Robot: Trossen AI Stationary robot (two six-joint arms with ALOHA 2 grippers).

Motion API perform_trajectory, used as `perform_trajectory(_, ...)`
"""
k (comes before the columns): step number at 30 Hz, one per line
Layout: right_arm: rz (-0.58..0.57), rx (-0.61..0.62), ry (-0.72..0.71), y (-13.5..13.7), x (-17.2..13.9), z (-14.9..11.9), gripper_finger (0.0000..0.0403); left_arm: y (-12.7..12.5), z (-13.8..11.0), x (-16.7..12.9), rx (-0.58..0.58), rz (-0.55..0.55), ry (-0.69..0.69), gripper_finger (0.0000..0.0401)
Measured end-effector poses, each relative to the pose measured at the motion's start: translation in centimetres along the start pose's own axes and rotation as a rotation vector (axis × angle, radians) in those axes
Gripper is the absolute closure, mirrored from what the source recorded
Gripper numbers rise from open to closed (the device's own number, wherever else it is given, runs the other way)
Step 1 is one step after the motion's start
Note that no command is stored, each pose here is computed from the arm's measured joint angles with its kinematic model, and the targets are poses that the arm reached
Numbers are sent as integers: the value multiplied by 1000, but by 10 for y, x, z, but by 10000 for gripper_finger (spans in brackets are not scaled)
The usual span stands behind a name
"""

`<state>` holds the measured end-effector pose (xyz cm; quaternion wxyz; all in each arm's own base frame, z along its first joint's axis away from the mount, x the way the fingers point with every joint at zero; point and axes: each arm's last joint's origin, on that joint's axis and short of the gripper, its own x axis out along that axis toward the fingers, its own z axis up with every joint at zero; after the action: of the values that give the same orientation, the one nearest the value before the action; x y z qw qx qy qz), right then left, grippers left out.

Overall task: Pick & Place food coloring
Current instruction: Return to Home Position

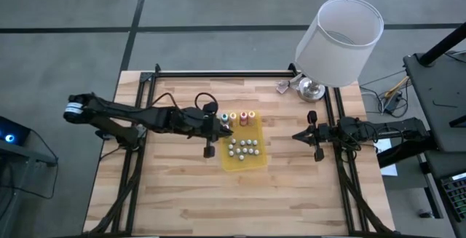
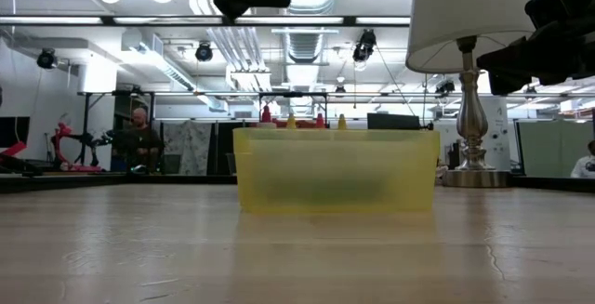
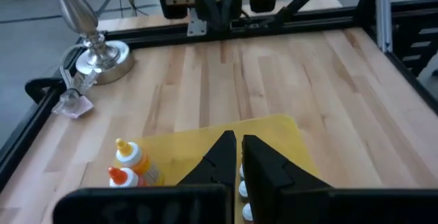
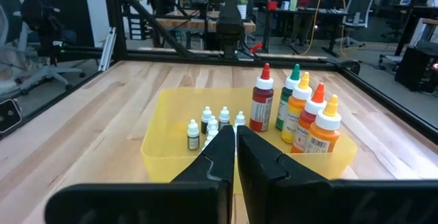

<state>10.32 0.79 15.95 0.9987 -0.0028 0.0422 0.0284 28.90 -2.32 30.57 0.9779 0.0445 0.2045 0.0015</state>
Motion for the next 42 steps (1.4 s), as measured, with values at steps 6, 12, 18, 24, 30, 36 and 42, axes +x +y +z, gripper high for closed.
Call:
perform_trajectory(6,1,0,2,0,0,0,394,4,8,-21,-12,7,-90,401)
perform_trajectory(12,0,0,0,0,0,0,394,4,-16,-38,-21,11,-175,401)
perform_trajectory(18,0,0,0,0,0,0,394,3,-62,-44,-30,16,-264,401)
perform_trajectory(24,0,0,0,0,0,0,394,2,-103,-61,-30,17,-259,401)
perform_trajectory(30,0,0,0,0,0,0,394,3,-129,-82,-26,15,-224,401)
perform_trajectory(36,0,0,0,0,0,0,394,3,-150,-94,-30,17,-260,401)
perform_trajectory(42,0,0,0,0,0,0,394,2,-177,-99,-32,17,-276,401)
